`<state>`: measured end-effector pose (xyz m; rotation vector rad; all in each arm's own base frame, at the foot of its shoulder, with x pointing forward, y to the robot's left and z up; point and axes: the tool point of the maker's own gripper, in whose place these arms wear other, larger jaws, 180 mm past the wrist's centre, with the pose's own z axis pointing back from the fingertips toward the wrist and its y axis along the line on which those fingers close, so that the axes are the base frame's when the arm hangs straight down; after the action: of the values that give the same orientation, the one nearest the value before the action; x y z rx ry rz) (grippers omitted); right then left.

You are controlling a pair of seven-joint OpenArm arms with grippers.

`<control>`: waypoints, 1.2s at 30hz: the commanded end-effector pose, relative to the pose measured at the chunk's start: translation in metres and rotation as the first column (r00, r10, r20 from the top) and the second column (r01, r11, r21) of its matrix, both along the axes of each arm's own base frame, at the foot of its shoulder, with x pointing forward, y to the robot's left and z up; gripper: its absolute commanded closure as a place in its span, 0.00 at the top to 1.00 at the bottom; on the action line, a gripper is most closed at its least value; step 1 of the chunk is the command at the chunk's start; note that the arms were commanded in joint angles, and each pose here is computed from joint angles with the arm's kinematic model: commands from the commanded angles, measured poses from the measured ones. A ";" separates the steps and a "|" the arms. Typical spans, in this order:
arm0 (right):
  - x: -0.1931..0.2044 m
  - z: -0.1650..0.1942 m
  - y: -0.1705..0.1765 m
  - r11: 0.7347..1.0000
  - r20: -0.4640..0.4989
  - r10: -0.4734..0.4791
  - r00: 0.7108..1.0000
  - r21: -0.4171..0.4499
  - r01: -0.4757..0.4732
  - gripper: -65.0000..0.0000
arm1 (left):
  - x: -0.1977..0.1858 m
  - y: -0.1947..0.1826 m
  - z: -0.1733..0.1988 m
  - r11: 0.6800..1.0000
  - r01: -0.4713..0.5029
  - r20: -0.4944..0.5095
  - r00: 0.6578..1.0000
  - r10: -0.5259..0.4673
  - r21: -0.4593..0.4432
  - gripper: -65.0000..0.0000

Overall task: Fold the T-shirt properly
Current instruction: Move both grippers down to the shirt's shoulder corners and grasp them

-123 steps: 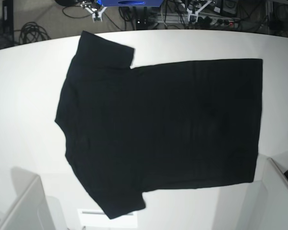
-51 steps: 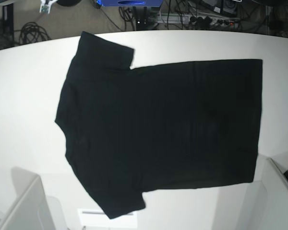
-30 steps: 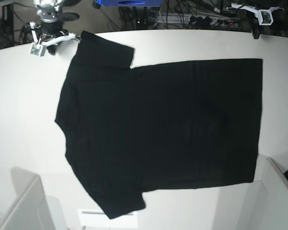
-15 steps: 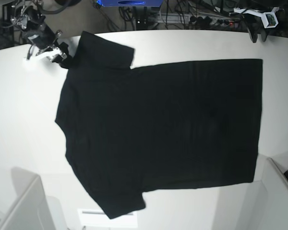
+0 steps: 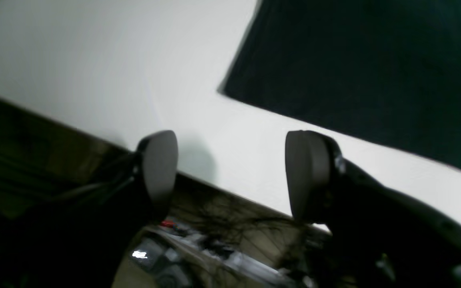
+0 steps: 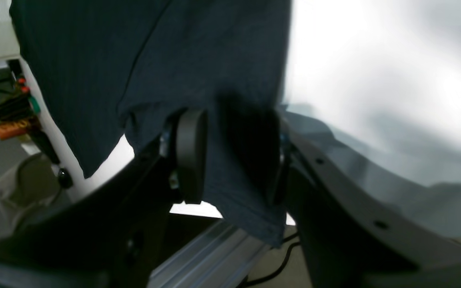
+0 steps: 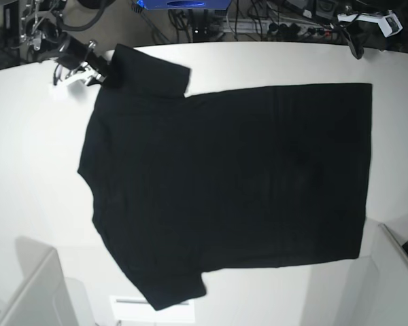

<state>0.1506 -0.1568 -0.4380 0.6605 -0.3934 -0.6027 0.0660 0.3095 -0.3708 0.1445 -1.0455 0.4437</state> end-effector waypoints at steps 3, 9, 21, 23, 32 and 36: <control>-0.012 -0.008 0.001 1.000 -0.051 0.019 0.999 0.000 -0.019 0.34 | 0.005 0.009 0.003 0.999 -0.019 0.045 0.999 0.020 -0.029 0.63; -0.020 -0.018 0.002 0.999 -0.085 0.033 0.996 0.004 -0.033 0.00 | 0.015 0.028 -0.008 0.982 -0.105 0.003 0.994 0.107 -0.156 0.63; -0.026 -0.028 0.003 0.998 -0.139 0.049 0.989 0.032 -0.045 0.00 | 0.060 0.054 -0.028 0.942 -0.164 -0.113 0.984 0.137 -0.292 0.62; -0.025 -0.028 0.002 0.999 -0.138 0.047 0.989 0.030 -0.043 0.00 | 0.062 0.056 -0.037 0.930 -0.185 -0.136 0.980 0.148 -0.318 0.62; -0.021 -0.027 0.001 0.999 -0.129 0.045 0.991 0.025 -0.042 0.00 | 0.084 0.042 -0.051 0.908 -0.179 -0.133 0.981 0.137 -0.379 0.61; -0.018 -0.026 -0.004 0.999 -0.123 0.050 0.991 0.011 -0.049 0.00 | 0.096 0.021 -0.058 0.902 -0.130 -0.145 0.987 0.076 -0.411 0.40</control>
<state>0.1453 -0.1496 -0.4526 0.7225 -0.3030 -0.5988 0.1682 0.3332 -0.4241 -0.1523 -0.8425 0.7426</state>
